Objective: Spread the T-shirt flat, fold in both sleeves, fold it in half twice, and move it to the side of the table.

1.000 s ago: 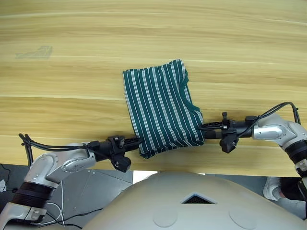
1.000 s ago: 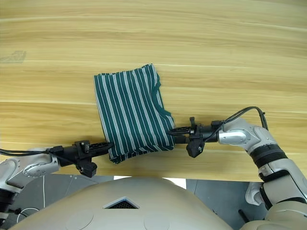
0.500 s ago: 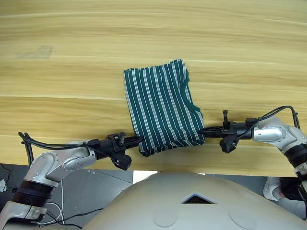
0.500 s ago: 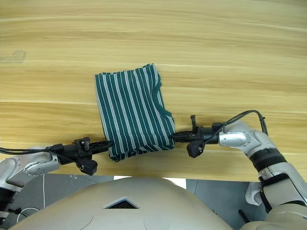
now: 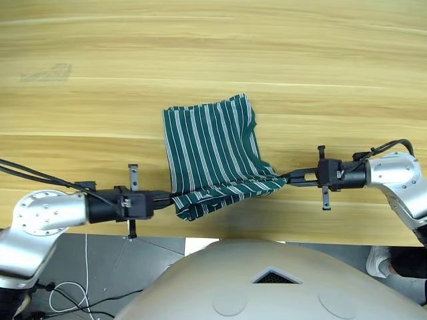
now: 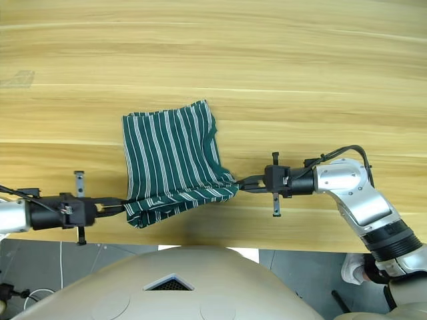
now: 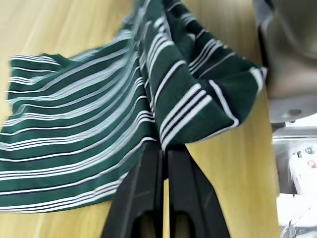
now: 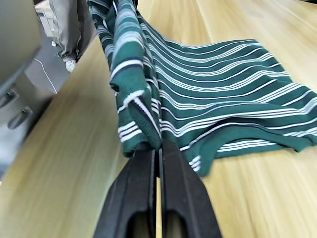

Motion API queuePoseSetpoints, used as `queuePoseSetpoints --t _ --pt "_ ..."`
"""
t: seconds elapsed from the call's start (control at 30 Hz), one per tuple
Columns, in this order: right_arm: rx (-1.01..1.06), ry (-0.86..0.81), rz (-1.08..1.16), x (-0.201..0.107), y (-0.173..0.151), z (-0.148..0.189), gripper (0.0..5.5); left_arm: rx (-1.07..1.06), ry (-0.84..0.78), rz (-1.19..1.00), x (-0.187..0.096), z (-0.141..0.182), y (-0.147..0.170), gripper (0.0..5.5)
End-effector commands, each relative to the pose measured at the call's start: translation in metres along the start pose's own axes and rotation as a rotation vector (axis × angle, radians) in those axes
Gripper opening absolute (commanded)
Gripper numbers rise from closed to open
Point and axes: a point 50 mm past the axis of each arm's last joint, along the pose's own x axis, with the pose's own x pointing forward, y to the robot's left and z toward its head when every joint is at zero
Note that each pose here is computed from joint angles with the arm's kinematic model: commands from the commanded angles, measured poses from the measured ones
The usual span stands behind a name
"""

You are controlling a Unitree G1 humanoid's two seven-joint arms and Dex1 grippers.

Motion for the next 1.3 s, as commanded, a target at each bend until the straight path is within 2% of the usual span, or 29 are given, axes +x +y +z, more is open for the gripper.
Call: queuePoseSetpoints --t 0.03,0.23,0.3,0.4,0.47,0.63,0.87,1.0,1.13,1.17,1.3 --pt "0.058 -0.009 0.018 -0.009 0.002 0.013 0.02 -0.103 -0.06 -0.014 -0.008 0.003 -0.006 0.0" --pt "0.085 -0.07 0.029 -0.015 0.001 0.035 0.02 -0.156 -0.124 -0.013 -0.016 0.005 -0.016 0.0" --pt "0.024 -0.095 -0.02 -0.012 -0.014 0.046 0.02 -0.138 -0.124 0.016 -0.017 0.005 -0.006 0.0" --pt "-0.098 -0.067 -0.098 -0.006 -0.041 0.057 0.02 -0.057 -0.126 0.193 -0.013 0.004 0.025 0.0" --pt "-0.159 -0.013 -0.142 0.002 -0.058 0.055 0.02 -0.023 -0.137 0.264 -0.008 0.005 0.043 0.0" --pt "-0.231 0.091 -0.186 0.036 -0.099 0.05 0.02 0.027 -0.033 0.358 0.014 -0.015 0.075 0.0" --pt "-0.252 0.098 -0.222 0.061 -0.122 0.046 0.02 0.005 -0.017 0.311 0.032 -0.034 0.07 0.0" --pt "-0.239 0.068 -0.264 0.063 -0.128 0.044 0.02 -0.039 -0.059 0.332 0.031 -0.039 0.064 0.0" --pt "-0.215 0.063 -0.295 0.063 -0.131 0.036 0.02 -0.129 -0.151 0.459 0.02 -0.044 0.069 0.0" --pt "-0.211 0.062 -0.303 0.063 -0.131 0.034 0.28 -0.145 -0.163 0.476 0.017 -0.044 0.07 0.32" --pt "-0.191 0.021 -0.351 0.06 -0.135 0.036 0.97 -0.197 -0.207 0.572 0.012 -0.049 0.078 0.92"
